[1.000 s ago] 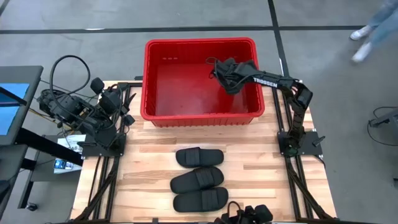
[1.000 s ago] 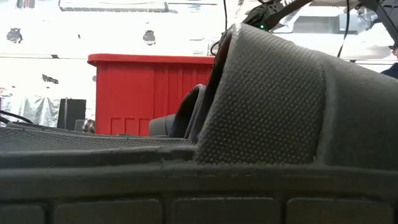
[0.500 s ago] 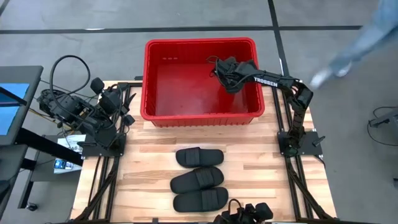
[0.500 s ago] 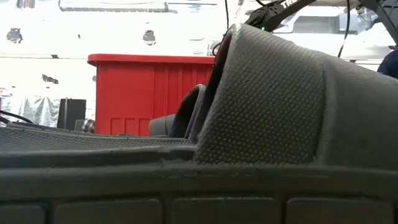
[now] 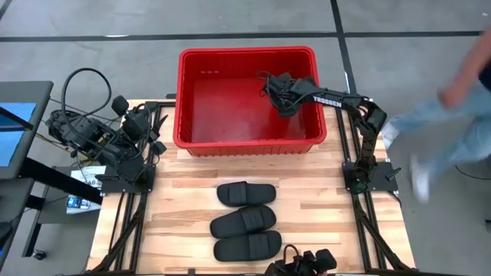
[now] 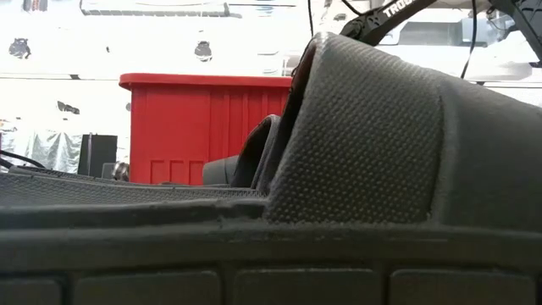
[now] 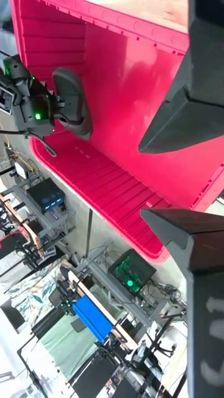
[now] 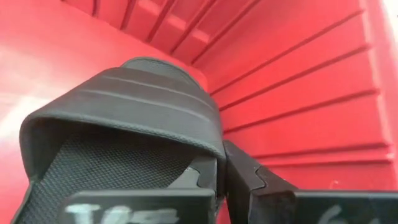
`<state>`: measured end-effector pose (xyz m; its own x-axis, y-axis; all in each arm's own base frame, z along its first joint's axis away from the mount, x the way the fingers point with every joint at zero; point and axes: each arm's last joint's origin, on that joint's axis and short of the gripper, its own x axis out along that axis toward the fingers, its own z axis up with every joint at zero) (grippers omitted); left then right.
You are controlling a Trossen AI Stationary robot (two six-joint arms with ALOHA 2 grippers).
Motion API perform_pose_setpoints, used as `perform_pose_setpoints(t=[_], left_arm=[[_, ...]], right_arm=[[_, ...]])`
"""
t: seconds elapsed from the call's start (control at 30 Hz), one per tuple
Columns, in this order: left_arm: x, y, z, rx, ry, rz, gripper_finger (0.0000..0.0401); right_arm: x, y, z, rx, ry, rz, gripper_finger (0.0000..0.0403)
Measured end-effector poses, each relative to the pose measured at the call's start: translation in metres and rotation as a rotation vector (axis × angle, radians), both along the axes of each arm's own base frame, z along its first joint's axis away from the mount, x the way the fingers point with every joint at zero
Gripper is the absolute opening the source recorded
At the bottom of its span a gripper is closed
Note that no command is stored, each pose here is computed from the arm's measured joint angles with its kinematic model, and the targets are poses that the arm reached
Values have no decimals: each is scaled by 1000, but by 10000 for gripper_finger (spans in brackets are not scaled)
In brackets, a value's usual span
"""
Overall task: Pick and place slides into bin
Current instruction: Put the black slide into the container
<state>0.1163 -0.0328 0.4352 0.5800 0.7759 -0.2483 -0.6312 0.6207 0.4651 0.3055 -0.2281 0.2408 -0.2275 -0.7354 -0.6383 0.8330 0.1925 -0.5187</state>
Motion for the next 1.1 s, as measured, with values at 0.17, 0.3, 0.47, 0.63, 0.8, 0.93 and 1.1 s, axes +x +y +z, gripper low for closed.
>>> perform_pose_setpoints(t=[0.17,0.3,0.47,0.63,0.8,0.93,1.1], left_arm=[[0,0,0,-3,2,-1,144],[0,0,0,-4,2,-2,144],[0,0,0,-5,2,-2,144],[0,0,0,-5,2,-3,144],[0,0,0,-5,2,-3,144],[0,0,0,-5,2,-3,144],[0,0,0,-5,2,-3,144]], right_arm=[[-3,0,-10,27,-3,0,0],[-4,0,-16,25,-1,1,0],[-6,0,-19,32,10,3,0],[-6,0,-19,42,8,8,0],[-6,0,-20,48,7,12,0],[-6,0,-20,50,6,13,5],[-6,0,-20,58,21,29,30]])
